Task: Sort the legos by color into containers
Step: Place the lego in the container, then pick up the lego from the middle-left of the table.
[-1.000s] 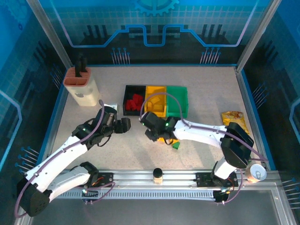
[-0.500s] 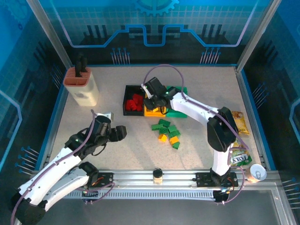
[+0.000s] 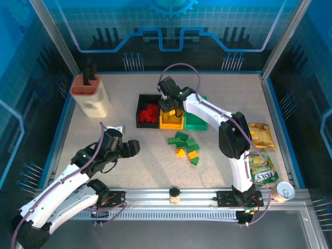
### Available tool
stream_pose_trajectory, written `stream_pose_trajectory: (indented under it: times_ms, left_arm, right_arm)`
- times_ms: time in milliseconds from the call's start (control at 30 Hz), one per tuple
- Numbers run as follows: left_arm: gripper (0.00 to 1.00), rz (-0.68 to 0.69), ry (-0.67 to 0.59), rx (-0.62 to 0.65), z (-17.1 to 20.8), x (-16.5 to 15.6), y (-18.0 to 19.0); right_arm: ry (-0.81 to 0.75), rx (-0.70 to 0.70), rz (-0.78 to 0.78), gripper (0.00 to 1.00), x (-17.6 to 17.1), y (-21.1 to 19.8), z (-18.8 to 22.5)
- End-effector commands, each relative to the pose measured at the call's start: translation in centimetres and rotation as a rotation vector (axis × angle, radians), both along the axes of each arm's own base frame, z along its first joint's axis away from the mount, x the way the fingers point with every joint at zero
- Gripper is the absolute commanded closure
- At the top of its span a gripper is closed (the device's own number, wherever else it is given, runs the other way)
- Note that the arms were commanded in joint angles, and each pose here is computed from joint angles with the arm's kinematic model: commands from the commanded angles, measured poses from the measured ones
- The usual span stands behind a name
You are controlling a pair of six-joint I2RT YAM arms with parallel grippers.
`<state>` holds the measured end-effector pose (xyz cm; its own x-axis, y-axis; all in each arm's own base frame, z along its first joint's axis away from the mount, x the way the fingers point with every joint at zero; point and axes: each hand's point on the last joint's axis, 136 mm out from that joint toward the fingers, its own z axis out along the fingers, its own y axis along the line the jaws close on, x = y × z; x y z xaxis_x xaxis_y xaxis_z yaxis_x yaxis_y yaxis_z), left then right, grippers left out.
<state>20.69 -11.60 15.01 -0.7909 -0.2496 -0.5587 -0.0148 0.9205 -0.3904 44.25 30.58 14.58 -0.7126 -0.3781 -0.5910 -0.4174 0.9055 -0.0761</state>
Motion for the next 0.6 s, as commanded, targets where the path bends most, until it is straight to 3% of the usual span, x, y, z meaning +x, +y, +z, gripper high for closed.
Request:
stream_pose_trajectory:
  times_ms: [0, 233, 567]
  left_arm:
    - [0.27, -0.024, -0.006, -0.028, 0.9, -0.2, -0.7]
    - [0.27, -0.088, -0.018, -0.002, 1.3, -0.1, -2.2]
    - [0.26, -0.263, 0.022, 0.043, 0.1, 0.6, -7.5]
  right_arm:
    - [-0.08, 0.012, -0.029, 0.24, 0.2, -0.3, 3.5]
    - [-0.128, 0.071, 0.007, 0.2, -2.5, -0.5, 6.0]
    - [-0.145, 0.167, 0.024, 0.19, -7.8, -3.4, 6.6]
